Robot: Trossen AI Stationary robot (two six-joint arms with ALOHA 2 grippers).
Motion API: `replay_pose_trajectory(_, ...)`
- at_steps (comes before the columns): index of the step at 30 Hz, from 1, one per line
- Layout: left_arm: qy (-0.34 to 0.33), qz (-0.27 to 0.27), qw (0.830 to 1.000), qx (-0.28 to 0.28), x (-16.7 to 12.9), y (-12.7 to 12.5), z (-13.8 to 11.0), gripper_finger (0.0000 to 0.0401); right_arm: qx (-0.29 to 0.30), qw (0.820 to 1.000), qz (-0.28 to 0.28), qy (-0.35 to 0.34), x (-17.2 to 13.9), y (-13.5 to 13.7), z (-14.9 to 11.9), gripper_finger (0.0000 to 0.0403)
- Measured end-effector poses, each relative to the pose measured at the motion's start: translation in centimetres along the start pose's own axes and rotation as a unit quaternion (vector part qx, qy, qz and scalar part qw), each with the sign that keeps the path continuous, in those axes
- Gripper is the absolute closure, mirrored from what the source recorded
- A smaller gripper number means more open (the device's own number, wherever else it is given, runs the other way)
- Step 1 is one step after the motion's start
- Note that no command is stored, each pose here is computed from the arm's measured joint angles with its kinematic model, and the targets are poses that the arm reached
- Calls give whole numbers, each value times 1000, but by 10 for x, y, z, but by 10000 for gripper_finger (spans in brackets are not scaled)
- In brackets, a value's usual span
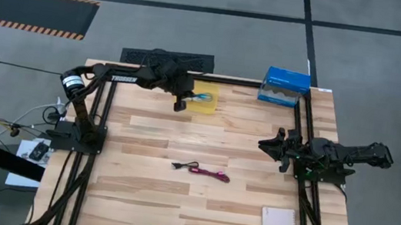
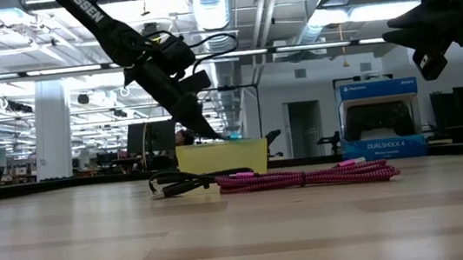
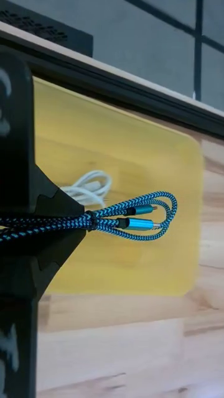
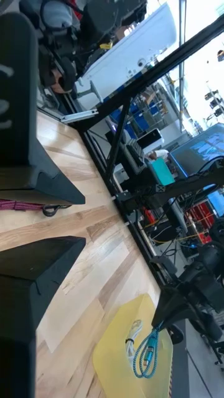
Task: Pick and place USB-C Cables
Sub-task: Put the blue charger cable into the yellow bin
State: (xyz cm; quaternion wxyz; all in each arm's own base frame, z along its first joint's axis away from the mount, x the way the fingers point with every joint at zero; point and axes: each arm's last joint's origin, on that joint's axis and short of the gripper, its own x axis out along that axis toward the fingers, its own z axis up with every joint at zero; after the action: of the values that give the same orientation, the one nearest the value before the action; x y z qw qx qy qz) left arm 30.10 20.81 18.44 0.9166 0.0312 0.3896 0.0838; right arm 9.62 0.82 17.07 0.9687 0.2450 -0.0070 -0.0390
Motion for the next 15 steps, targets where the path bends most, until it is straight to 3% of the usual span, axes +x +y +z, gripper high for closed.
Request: replay_pose_trajectory(15,19,-16,1000,11,-2,2,-6,401,-3,1000,0,0,0,0,0,284)
